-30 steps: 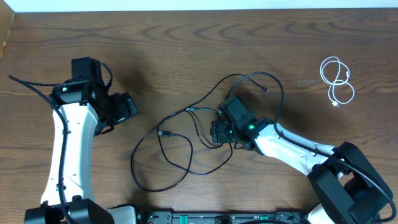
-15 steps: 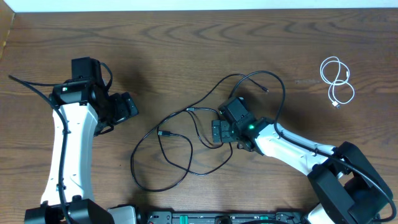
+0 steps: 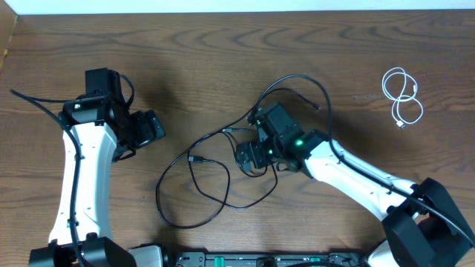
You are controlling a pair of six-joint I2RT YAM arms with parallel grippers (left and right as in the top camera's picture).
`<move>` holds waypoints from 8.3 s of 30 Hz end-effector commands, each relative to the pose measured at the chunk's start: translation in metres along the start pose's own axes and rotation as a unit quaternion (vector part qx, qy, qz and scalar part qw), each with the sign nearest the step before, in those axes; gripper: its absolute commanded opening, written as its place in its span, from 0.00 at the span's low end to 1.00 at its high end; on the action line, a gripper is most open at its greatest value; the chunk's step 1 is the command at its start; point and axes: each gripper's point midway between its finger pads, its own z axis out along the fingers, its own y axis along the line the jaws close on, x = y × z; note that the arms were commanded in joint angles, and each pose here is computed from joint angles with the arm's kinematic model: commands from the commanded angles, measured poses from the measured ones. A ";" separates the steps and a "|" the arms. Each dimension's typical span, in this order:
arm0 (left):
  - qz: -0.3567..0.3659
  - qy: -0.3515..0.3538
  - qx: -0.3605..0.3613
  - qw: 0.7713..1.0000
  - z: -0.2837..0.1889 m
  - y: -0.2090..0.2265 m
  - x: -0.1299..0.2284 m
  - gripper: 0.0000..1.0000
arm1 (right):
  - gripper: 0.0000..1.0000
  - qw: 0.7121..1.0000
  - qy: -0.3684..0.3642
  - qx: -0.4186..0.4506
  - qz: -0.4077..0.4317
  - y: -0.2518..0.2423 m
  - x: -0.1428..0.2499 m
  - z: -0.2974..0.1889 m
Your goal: Untangle cables
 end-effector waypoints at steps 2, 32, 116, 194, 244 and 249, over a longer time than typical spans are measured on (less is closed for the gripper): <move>-0.005 -0.012 -0.001 1.000 -0.006 0.002 -0.004 0.98 | 0.95 0.997 0.031 -0.027 -0.067 0.029 0.022 0.000; -0.005 -0.012 -0.001 1.000 -0.006 0.002 -0.004 0.98 | 0.58 0.991 0.038 0.034 -0.124 0.039 0.048 0.028; -0.005 -0.014 -0.001 1.000 -0.006 0.001 -0.005 0.98 | 0.10 0.967 0.132 -0.212 -0.047 0.069 0.073 0.040; 0.097 0.244 0.108 0.959 0.098 -0.031 0.185 0.08 | 0.40 0.947 0.160 -0.214 0.180 0.060 0.113 0.055; 0.279 0.218 0.343 0.870 0.055 -0.105 0.192 0.38 | 0.01 0.925 0.002 -0.368 0.096 0.078 0.025 0.019; 0.310 0.213 0.347 0.859 0.055 -0.114 0.199 0.38 | 0.01 0.913 0.000 -0.394 0.111 0.087 0.017 0.009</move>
